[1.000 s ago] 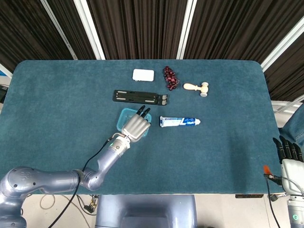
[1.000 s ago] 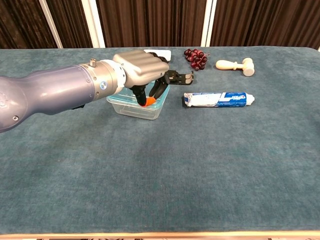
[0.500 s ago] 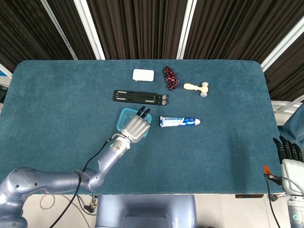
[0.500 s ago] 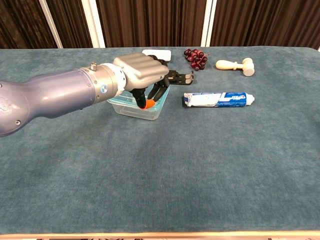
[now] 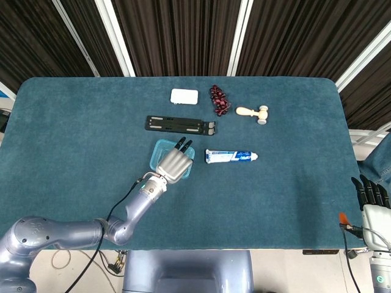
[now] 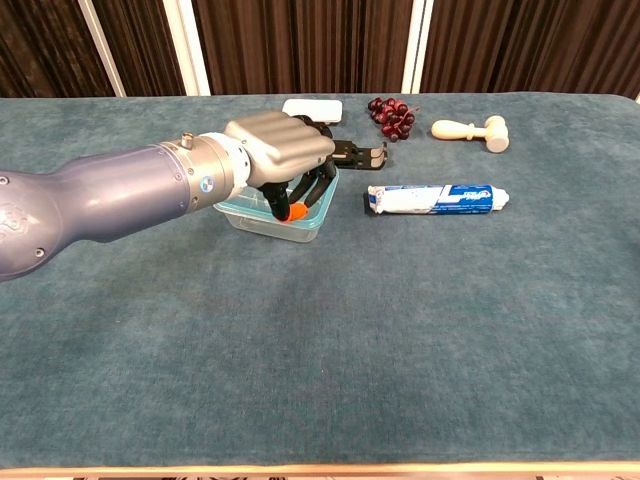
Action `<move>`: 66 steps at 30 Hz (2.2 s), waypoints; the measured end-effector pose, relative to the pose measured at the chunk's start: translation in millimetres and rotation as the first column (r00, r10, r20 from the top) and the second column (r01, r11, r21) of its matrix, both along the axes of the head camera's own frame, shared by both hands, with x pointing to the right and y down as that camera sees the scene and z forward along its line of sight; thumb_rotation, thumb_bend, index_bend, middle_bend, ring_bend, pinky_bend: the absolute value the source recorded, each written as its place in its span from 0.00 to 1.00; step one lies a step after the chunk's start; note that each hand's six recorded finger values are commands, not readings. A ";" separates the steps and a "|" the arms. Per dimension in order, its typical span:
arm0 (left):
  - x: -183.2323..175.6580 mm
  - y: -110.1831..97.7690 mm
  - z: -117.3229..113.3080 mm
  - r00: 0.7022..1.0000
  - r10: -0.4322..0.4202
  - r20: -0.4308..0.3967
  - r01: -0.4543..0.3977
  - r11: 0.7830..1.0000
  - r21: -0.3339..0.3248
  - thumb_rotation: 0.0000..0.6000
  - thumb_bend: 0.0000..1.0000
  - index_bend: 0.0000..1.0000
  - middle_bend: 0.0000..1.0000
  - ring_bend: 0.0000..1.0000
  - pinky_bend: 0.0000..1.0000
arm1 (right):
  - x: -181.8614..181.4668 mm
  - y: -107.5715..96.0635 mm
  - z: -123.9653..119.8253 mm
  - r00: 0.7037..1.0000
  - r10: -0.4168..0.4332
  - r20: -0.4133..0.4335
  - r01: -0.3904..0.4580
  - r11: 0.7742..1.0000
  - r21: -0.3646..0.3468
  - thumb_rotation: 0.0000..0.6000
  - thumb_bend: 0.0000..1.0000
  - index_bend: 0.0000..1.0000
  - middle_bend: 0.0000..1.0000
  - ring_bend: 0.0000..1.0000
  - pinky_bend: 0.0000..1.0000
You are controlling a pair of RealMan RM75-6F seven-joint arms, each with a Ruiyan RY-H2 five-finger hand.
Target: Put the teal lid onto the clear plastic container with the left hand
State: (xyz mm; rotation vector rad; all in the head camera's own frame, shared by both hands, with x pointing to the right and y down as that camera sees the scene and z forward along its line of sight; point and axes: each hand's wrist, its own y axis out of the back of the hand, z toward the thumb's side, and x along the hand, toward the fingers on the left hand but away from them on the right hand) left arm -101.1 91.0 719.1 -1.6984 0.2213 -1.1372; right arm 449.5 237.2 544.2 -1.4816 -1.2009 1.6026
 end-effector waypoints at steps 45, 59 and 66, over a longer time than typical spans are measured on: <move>-59.9 -23.4 -4.4 0.993 -0.112 0.025 0.113 0.993 -0.041 1.00 0.50 0.72 0.54 0.03 0.00 | 1.9 0.7 0.9 1.000 0.022 -0.004 -0.022 1.000 -0.006 1.00 0.36 0.07 0.00 0.01 0.00; -66.4 -17.7 9.7 0.992 -0.103 0.069 0.107 0.992 -0.060 1.00 0.50 0.72 0.54 0.03 0.00 | 2.8 0.5 0.5 1.000 0.027 -0.009 -0.027 1.000 -0.002 1.00 0.36 0.07 0.00 0.01 0.00; -69.6 -16.8 14.8 0.992 -0.099 0.083 0.104 0.993 -0.051 1.00 0.50 0.72 0.54 0.03 0.00 | 3.0 0.7 0.2 1.000 0.028 -0.008 -0.028 1.000 -0.002 1.00 0.36 0.07 0.00 0.01 0.00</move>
